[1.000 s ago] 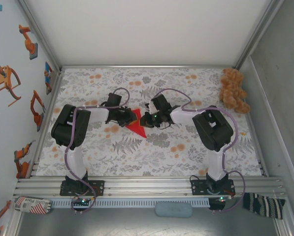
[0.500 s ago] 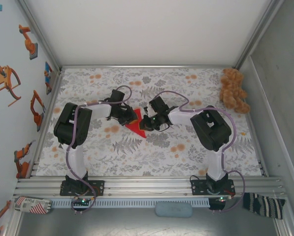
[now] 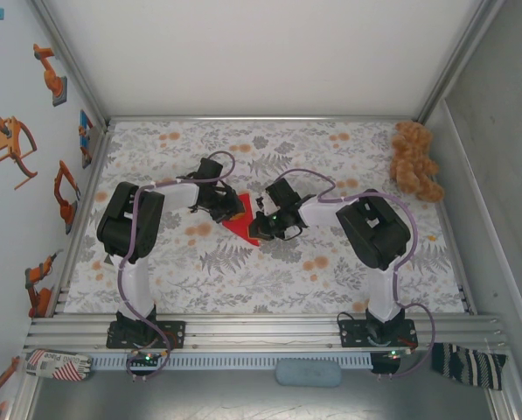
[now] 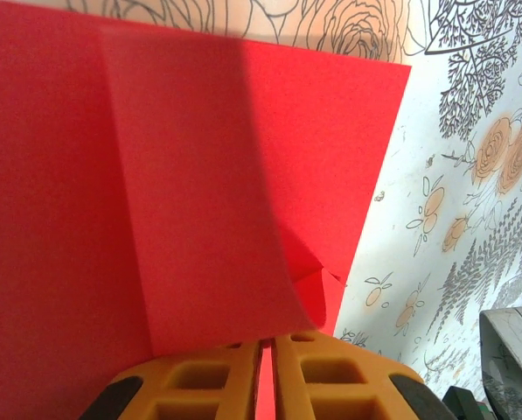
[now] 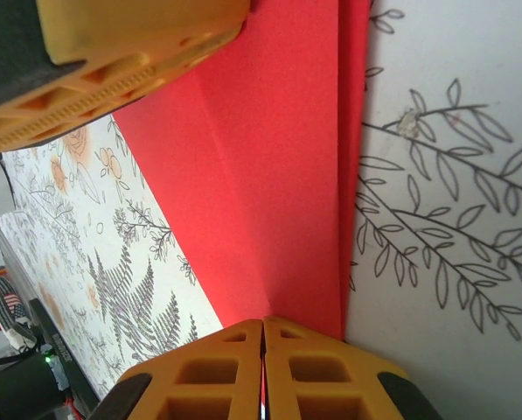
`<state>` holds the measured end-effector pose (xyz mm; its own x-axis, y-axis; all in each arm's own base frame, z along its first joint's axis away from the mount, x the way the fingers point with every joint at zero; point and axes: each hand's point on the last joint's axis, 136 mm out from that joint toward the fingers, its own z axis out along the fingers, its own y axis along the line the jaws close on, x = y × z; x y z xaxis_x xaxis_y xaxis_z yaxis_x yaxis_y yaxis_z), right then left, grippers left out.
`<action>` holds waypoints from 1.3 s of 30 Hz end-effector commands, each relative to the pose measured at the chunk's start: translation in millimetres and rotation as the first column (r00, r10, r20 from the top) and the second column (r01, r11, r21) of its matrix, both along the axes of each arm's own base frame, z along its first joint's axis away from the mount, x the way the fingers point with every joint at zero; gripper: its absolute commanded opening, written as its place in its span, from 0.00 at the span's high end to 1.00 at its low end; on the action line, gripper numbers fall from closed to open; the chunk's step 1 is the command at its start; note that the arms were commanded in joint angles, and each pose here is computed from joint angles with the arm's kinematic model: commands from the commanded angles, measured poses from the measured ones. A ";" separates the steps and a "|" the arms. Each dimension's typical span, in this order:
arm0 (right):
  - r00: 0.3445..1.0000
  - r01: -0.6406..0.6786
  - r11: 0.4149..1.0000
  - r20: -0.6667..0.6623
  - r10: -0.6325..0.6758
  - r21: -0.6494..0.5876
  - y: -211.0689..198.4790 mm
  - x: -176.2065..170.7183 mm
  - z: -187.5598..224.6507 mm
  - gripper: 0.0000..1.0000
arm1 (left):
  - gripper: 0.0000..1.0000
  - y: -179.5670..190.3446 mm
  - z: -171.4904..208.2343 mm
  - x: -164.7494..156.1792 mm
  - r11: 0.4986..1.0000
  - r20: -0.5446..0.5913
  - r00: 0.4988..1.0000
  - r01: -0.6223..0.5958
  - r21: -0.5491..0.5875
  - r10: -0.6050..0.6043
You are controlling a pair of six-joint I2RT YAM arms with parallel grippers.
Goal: Fold a paper plane with a square sheet of paper (pick it up from the middle)
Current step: Fourth fold the wing at the center of the table.
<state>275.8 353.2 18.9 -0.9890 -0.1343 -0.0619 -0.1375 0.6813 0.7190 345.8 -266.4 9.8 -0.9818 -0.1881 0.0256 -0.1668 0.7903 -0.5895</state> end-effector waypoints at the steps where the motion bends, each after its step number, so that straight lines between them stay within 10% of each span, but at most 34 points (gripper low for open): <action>1: 0.999 -0.005 1.000 -0.049 0.005 0.000 -1.9 -18.1 0.6 0.91 | 0.85 36.5 -60.5 -37.8 0.976 -0.152 0.988 0.007 0.219 0.027; 39: 0.997 -0.024 1.000 -0.072 0.024 -0.005 -11.5 -46.1 7.6 0.91 | 0.86 39.8 -68.3 -42.2 0.972 -0.178 0.984 0.012 0.235 0.031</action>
<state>240.9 345.0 23.0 -0.9883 -0.1503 -0.0248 -0.1213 0.6775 0.7255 345.7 -266.7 8.6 -0.9816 -0.1875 0.0351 -0.1723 0.7924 -0.5852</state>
